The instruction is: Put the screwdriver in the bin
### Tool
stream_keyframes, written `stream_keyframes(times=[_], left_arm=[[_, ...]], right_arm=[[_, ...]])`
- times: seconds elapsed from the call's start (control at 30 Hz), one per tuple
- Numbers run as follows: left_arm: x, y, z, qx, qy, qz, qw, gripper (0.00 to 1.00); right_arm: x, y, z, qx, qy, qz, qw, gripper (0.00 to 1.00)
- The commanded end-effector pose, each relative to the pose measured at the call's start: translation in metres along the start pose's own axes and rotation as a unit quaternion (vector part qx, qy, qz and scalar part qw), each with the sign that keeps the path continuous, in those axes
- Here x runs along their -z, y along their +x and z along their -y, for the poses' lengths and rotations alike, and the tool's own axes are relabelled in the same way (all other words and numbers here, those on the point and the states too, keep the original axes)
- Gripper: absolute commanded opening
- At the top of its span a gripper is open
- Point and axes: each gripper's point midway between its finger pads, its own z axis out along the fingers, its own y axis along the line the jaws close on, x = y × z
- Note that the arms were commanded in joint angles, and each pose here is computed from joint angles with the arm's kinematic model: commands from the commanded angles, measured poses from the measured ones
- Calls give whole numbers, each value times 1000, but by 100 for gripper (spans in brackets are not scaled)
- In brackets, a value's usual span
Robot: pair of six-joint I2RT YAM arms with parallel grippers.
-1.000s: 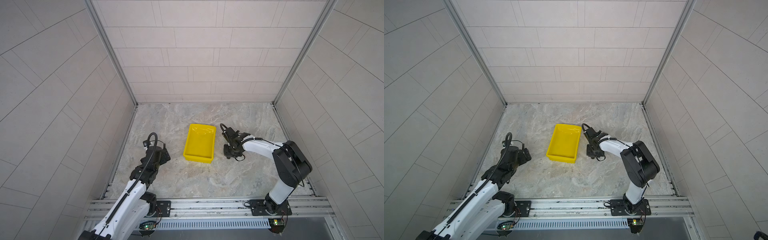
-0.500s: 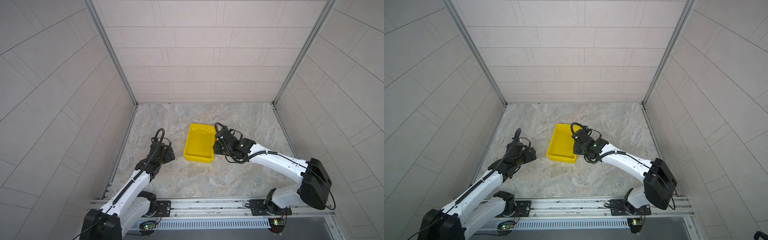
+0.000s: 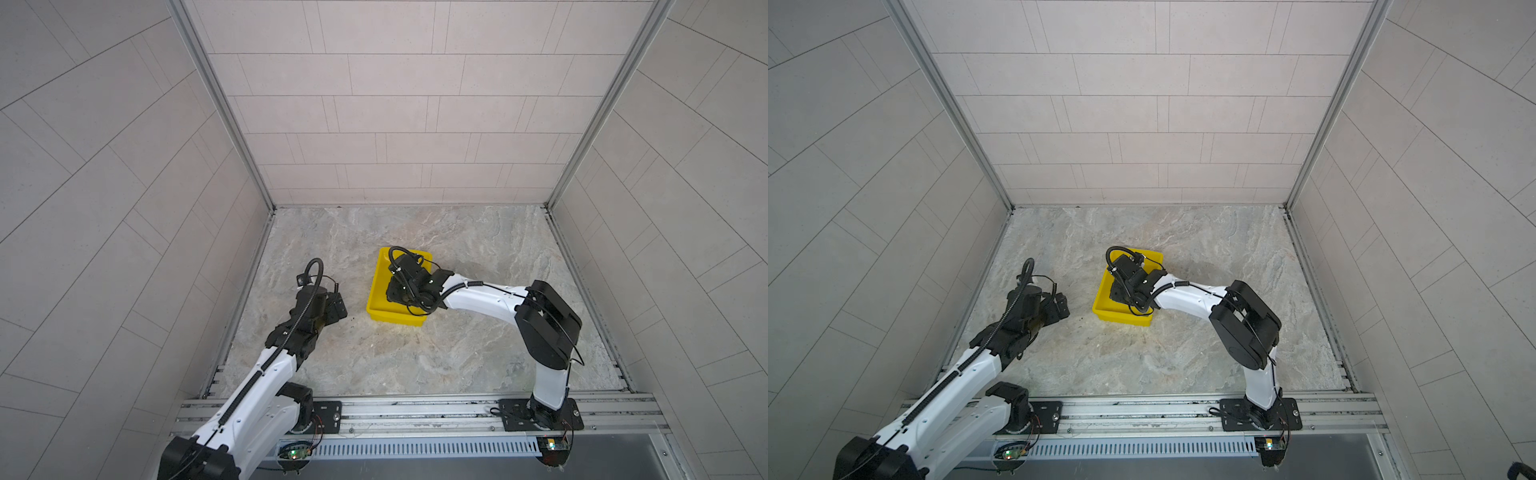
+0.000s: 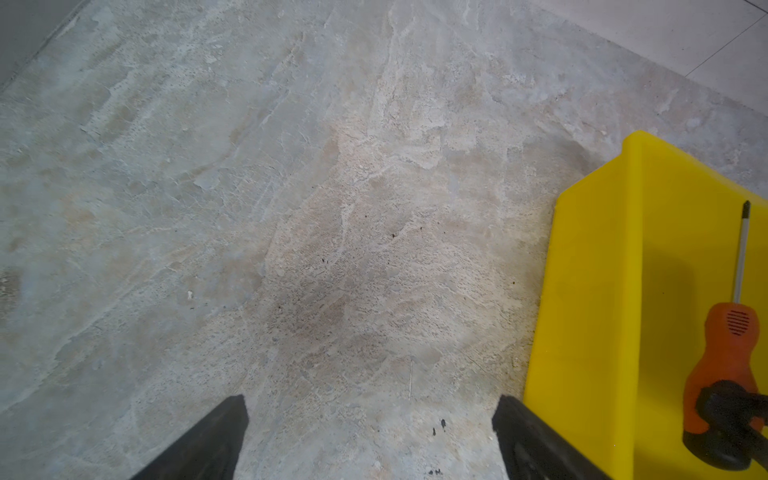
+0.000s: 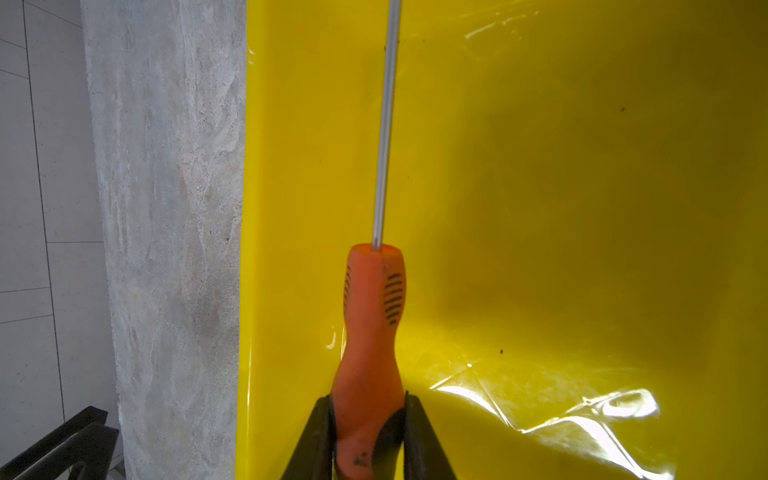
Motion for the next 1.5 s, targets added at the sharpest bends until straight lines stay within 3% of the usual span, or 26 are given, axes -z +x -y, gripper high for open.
stream_keyframes(times=[0.0, 0.07, 0.3, 0.37, 0.4, 0.43, 0.47, 0.67, 0.73, 0.87, 0.9, 1.17, 1.47], left_arm=[[-1, 4, -7, 5, -15, -4, 1000, 99], [-1, 5, -7, 5, -15, -6, 1000, 99], [-2, 4, -7, 5, -17, -4, 1000, 99], [-2, 5, -7, 5, -17, -6, 1000, 99], [-3, 5, -7, 5, -17, -7, 1000, 99], [-2, 5, -7, 5, -17, -8, 1000, 99], [-3, 5, -8, 5, -19, -9, 1000, 99], [-3, 7, -8, 9, -21, -10, 1000, 99], [-2, 6, -9, 10, -22, -8, 1000, 99], [-2, 6, -9, 11, -23, -8, 1000, 99], [-2, 7, -10, 12, -24, -9, 1000, 99], [-4, 7, -12, 12, -33, -11, 999, 100], [-8, 8, -13, 11, -40, -19, 999, 100]], right_arm=[[15, -15, -12, -6, -15, 18, 1000, 46], [21, -18, -13, 0, -13, 22, 1000, 54], [61, -31, 5, 31, -2, 43, 999, 56], [80, -41, 21, 57, 11, 55, 997, 60], [90, -47, 35, 70, 27, 64, 995, 69], [101, -54, 54, 77, 52, 72, 993, 94], [111, -61, 71, 85, 78, 85, 990, 99], [174, -122, 184, 148, 249, 184, 939, 99], [196, -141, 213, 161, 313, 226, 908, 99], [221, -167, 252, 210, 428, 309, 823, 100], [222, -170, 260, 207, 445, 327, 808, 100], [182, -176, 275, 284, 455, 382, 752, 100], [155, -170, 296, 276, 428, 373, 775, 100]])
